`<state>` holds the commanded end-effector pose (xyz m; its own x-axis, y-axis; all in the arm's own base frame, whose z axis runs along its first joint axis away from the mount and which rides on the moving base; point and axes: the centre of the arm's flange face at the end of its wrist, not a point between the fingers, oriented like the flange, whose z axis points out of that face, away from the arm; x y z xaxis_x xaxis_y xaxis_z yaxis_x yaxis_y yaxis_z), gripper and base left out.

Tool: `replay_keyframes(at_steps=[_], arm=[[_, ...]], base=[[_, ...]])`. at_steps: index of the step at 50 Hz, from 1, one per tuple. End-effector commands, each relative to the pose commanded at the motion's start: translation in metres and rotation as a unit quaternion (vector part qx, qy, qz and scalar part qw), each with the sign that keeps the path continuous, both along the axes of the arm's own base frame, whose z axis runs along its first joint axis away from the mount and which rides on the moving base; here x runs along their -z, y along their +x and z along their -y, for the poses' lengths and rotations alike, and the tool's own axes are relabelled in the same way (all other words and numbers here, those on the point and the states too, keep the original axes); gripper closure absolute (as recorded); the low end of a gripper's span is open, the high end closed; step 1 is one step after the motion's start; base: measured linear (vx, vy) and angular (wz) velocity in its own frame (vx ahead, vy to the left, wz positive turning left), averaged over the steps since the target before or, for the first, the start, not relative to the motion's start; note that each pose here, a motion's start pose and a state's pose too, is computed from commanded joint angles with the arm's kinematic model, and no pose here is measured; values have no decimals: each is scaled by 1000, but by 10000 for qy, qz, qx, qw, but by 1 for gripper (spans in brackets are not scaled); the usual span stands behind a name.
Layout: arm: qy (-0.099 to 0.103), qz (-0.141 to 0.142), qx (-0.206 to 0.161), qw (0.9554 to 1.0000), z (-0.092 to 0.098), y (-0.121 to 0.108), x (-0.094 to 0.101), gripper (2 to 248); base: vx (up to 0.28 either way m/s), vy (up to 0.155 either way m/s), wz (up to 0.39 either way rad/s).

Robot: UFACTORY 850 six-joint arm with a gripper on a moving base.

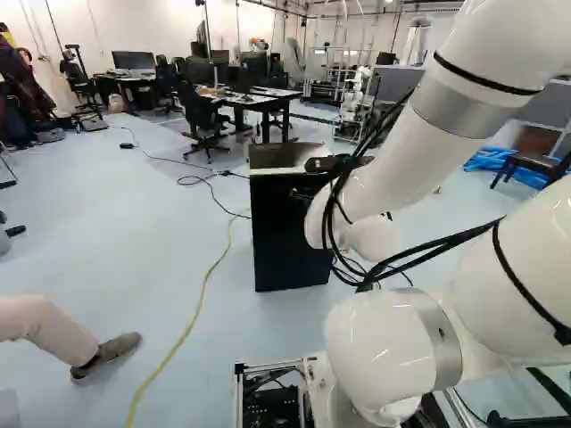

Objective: Grab a drink from the fridge

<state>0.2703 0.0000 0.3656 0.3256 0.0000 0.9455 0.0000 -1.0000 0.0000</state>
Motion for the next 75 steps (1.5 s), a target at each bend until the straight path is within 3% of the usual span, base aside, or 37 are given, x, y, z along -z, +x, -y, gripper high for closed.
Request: replay_keyframes(at_steps=[75], arm=[[0, 0, 0, 10000, 0, 0, 0, 3]], base=[[0, 3, 0]])
